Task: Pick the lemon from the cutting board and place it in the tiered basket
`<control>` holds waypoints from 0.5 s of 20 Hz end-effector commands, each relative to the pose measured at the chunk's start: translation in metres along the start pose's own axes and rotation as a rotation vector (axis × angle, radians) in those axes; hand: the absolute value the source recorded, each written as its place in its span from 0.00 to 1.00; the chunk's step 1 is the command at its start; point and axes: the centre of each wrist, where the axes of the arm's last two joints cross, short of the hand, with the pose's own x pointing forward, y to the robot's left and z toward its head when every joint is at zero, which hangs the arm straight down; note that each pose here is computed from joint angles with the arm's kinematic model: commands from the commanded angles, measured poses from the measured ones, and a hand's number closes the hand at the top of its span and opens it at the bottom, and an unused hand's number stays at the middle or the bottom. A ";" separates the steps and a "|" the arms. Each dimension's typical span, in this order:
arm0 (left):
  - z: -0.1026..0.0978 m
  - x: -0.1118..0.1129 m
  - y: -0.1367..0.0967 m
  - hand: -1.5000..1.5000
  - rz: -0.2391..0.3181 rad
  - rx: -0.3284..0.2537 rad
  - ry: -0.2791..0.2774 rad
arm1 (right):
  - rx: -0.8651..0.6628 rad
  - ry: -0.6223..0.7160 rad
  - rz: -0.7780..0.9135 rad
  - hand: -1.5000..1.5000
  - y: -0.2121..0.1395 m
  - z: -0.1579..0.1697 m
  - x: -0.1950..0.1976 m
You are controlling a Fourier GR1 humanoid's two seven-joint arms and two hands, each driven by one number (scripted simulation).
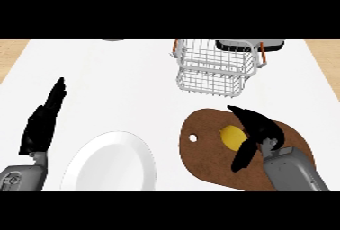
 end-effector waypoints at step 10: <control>-0.005 -0.002 -0.012 0.50 0.000 -0.001 -0.001 | 0.139 -0.103 0.232 1.00 0.028 -0.012 0.006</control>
